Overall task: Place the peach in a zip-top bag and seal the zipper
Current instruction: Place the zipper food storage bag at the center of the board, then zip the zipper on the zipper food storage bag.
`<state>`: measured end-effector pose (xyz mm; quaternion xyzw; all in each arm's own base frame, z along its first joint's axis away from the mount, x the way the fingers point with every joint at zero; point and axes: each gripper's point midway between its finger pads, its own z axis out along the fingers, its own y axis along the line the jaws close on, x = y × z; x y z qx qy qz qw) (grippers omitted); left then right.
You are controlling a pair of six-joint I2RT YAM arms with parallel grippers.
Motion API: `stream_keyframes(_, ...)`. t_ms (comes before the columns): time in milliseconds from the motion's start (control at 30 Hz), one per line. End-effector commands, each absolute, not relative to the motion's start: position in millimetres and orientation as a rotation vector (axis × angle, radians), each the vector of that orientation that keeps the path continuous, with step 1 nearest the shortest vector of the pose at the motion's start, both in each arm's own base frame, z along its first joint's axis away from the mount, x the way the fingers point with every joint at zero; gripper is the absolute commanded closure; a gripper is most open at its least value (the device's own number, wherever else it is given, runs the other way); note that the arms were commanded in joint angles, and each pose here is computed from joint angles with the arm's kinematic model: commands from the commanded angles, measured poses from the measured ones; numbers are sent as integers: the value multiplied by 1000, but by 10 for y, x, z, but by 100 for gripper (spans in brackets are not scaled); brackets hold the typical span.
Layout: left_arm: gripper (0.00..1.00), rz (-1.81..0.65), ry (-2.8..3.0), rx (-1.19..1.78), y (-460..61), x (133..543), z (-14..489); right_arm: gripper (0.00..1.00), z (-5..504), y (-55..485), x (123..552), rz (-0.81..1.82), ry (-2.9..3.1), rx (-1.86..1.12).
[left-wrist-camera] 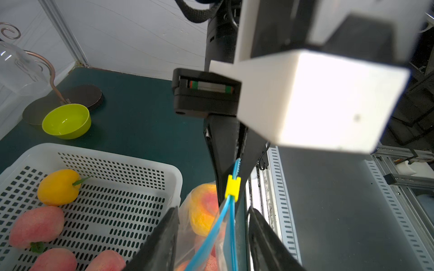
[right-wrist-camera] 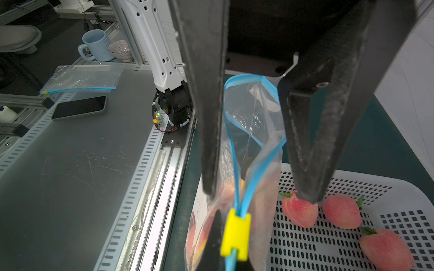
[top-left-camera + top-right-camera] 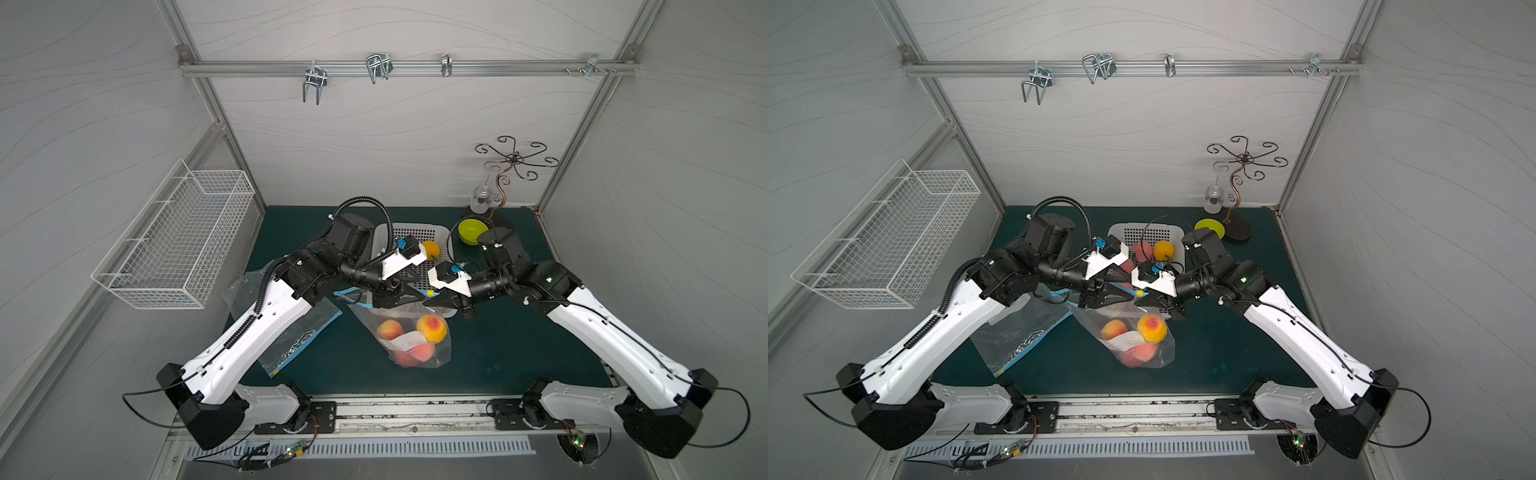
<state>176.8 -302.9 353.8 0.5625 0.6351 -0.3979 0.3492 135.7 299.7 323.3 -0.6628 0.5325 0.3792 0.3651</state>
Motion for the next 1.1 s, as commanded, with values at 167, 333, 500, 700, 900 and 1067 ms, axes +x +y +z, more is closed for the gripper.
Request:
stream_keyframes(167, 61, -1036, 1534, 1468, -3187, 1790, 3713, 100, 3303, 3060, 1358, 966, 1330, -1714)
stream_keyframes(333, 67, -1037, 1554, 1475, -3191, 1793, 3649, 100, 3320, 3059, 1366, 962, 1330, -1706)
stream_keyframes(500, 84, -1051, 1567, 1483, -3186, 1771, 3613, 100, 3316, 3064, 1389, 955, 1339, -1697)
stream_keyframes(700, 100, -1041, 1595, 1479, -3149, 1756, 3596, 100, 3326, 3031, 1461, 934, 1360, -1665)
stream_keyframes(900, 100, -942, 1635, 1447, -3046, 1822, 3565, 100, 3422, 2908, 1535, 932, 1357, -1587)
stream_keyframes(1067, 100, -889, 1662, 1384, -2950, 1935, 3614, 100, 3456, 2822, 1522, 931, 1356, -1569)
